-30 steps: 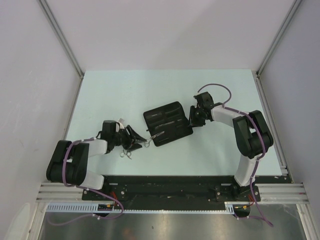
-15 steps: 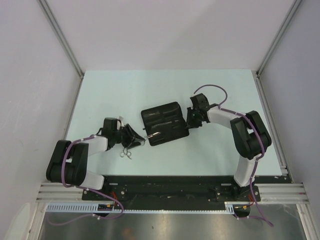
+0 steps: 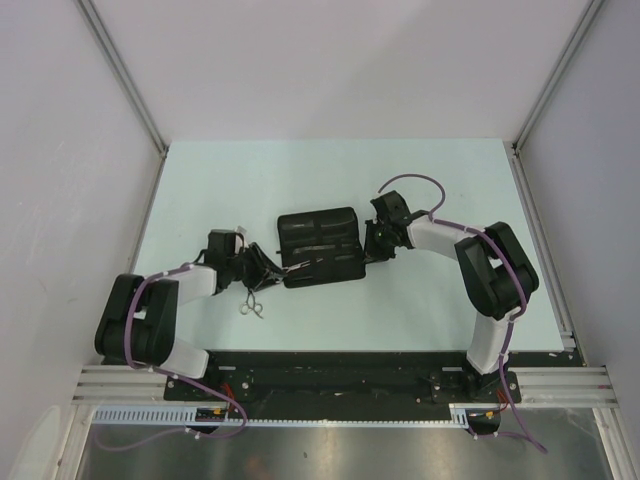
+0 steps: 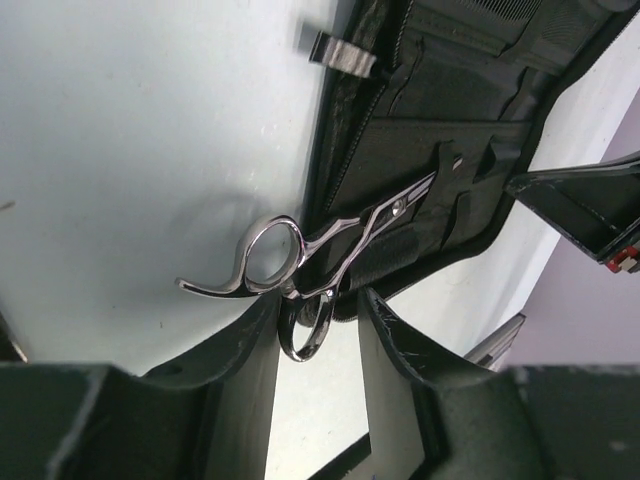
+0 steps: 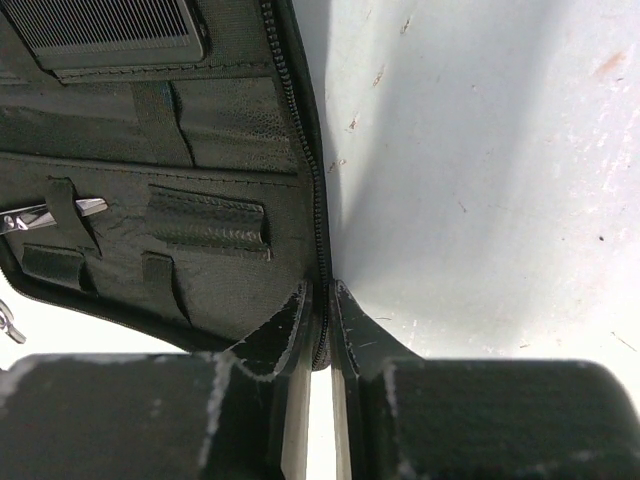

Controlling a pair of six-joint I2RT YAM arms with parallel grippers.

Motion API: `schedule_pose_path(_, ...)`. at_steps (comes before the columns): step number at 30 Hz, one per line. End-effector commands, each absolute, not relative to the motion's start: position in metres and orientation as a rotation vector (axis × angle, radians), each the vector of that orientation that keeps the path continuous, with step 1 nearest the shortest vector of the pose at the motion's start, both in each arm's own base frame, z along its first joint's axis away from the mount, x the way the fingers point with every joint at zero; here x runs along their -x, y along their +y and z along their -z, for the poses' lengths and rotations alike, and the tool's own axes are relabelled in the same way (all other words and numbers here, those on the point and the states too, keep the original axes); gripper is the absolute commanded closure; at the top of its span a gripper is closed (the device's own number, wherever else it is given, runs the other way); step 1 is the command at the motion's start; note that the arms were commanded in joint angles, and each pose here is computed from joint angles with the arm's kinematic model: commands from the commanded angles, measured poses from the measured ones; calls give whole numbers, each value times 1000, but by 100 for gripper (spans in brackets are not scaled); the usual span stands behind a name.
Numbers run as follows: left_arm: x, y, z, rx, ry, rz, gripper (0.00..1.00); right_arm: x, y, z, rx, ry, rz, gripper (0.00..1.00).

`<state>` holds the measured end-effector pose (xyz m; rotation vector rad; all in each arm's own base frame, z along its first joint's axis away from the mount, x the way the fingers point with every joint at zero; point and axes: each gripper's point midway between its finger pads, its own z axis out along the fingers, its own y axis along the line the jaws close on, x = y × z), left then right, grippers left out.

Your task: Sort the hair-cutting tools

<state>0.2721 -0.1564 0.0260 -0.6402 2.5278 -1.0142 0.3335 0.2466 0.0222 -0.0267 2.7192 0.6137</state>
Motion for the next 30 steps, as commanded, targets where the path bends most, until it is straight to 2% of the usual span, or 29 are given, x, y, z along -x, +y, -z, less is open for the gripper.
schedule_pose_path(1,-294,-159,-37,528,2488,991,61,-324,256,-15,38,2761,-639,88)
schedule_pose_path(8,-300,-168,-36,341,2521,1044,79,-324,254,-11,36,2768,-624,88)
schedule_pose_path(19,-298,-174,-30,294,2553,1087,81,-324,256,-8,38,2771,-630,88)
schedule_pose_path(30,-302,-186,-32,193,2573,1146,91,-322,256,0,49,2788,-626,89)
